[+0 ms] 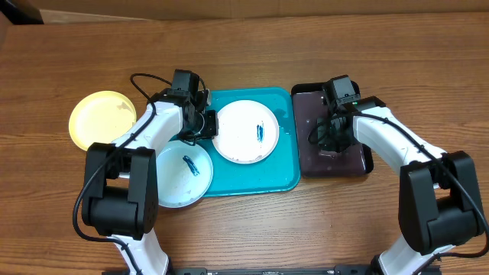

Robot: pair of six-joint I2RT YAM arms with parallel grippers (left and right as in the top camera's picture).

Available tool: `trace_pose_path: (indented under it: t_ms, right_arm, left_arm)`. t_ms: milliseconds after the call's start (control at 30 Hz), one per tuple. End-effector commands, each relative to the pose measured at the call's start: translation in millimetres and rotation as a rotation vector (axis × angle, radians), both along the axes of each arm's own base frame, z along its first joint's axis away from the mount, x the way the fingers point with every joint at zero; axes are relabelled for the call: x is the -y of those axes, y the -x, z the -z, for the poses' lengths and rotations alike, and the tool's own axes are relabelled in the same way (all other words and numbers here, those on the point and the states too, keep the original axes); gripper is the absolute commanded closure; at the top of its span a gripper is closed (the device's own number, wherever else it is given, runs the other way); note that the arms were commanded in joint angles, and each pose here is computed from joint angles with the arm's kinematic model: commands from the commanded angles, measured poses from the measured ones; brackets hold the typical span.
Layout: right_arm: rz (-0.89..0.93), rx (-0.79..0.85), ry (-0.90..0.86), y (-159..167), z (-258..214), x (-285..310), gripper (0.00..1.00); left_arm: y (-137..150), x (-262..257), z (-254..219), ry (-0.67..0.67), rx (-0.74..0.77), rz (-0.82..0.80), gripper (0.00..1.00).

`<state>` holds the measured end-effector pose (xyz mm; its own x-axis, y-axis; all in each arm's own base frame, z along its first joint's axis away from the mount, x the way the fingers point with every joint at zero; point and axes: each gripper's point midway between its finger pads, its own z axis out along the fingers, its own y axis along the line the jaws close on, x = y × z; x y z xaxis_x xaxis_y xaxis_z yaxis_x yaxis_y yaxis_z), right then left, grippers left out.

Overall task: Clean dirty plates on tray and stack at the side
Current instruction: 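Dip the held sponge in the black tray's water with the right gripper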

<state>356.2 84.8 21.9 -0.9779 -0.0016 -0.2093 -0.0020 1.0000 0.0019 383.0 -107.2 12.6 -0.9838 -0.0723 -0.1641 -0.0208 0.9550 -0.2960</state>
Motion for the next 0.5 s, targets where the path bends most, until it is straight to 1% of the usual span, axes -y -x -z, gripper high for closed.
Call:
trace_pose_path:
  t_ms: [0, 133, 333, 467]
  right_arm:
    - [0.000, 0.028, 0.010, -9, -6, -1, 0.63]
    - [0.000, 0.026, 0.011, -8, -6, -1, 0.64]
    - [0.000, 0.014, 0.014, -3, -1, 0, 0.59]
    - [0.000, 0.012, 0.015, 1, 7, 1, 0.59]
  left_arm:
    - [4, 0, 4, 0.002, -0.018, -0.012, 0.83]
    - [4, 0, 4, 0.002, -0.018, -0.012, 0.83]
    - [4, 0, 4, 0.002, -0.018, -0.012, 0.82]
    - [4, 0, 4, 0.002, -0.018, -0.012, 0.82]
